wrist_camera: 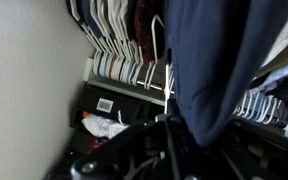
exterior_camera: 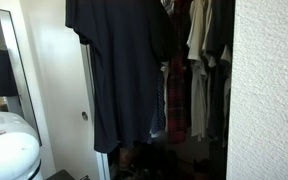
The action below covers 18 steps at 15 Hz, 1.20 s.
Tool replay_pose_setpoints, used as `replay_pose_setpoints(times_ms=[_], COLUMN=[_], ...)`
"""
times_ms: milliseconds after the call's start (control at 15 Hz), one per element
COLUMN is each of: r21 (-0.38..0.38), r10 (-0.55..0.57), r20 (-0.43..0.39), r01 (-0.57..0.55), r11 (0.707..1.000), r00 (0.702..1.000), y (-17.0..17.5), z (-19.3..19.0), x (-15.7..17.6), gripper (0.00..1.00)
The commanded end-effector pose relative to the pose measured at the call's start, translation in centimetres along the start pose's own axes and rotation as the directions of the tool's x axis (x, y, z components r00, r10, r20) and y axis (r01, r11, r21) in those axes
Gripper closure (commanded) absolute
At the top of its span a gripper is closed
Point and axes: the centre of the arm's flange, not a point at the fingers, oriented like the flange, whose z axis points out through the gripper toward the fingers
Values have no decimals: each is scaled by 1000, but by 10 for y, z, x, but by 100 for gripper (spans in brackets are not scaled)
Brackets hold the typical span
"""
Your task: Take the hanger with the black shirt and hang it more to the right
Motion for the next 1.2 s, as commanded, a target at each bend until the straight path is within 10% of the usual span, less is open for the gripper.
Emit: replay_pose_setpoints(times_ms=[0, 1133], r21=[42, 69], r10=[-19, -46], r20=[-31, -7], r01=[21, 46], r11=[999, 997], r00=[999, 999], y=[12, 50], z=[11, 83], x=[17, 33], gripper=[97, 97])
